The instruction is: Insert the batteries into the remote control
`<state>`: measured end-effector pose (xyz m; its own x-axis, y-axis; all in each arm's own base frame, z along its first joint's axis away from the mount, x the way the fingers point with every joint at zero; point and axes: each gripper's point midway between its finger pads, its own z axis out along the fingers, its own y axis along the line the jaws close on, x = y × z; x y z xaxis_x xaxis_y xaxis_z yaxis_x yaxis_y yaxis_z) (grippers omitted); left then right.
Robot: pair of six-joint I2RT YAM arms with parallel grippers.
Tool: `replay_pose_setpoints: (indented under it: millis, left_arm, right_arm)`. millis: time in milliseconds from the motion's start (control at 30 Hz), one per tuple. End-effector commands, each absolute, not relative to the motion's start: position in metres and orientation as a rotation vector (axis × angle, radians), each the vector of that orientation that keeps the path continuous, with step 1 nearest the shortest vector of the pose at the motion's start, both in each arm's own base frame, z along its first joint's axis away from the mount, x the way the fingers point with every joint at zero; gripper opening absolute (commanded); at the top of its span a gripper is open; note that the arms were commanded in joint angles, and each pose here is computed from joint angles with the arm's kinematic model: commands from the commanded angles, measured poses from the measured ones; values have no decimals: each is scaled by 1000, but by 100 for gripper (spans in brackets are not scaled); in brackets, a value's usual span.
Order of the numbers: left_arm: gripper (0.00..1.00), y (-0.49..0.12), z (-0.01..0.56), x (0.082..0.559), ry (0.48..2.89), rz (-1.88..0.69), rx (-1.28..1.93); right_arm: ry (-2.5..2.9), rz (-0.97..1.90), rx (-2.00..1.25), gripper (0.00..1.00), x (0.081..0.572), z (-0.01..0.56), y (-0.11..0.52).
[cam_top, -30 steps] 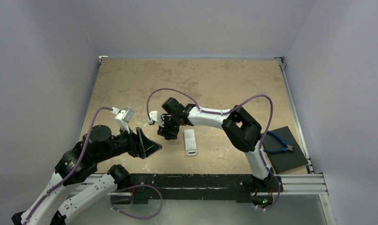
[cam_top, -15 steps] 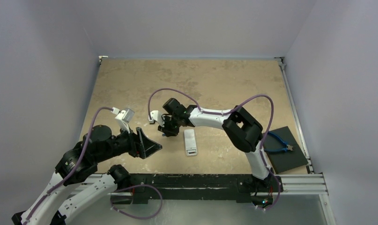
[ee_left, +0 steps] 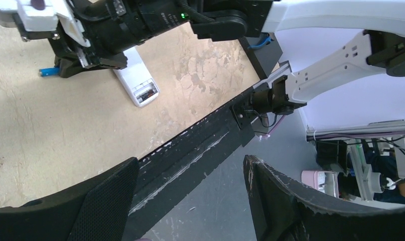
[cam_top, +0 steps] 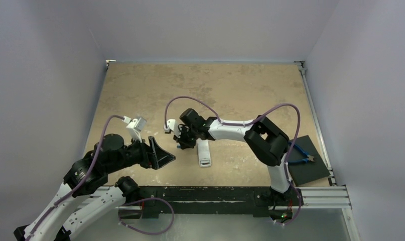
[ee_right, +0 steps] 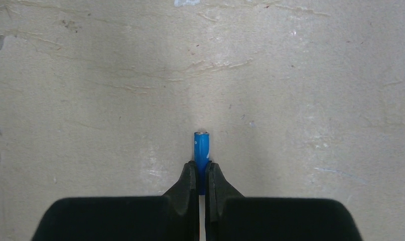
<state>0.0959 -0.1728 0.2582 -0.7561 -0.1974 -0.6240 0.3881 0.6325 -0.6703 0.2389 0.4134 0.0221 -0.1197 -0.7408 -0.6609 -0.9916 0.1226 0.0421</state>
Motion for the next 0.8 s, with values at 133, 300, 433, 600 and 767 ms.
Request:
replay_pose_setpoints:
  millis: [133, 300, 433, 600, 767]
  left_arm:
    - [76, -175, 253, 102, 2166, -1117, 84]
    - [76, -174, 248, 103, 2181, -1105, 60]
    - [76, -173, 242, 105, 2185, -1095, 29]
    - [76, -171, 234, 108, 2204, -1073, -6]
    - [75, -171, 222, 111, 2227, -1054, -42]
  right_arm:
    - [2007, 684, -1625, 0, 211, 30, 395]
    - [1989, 675, -1612, 0, 205, 47, 388]
    - [1986, 657, -1596, 0, 199, 59, 378]
    - [1989, 623, -1581, 0, 193, 75, 360]
    - [1991, 564, -1593, 0, 188, 85, 339]
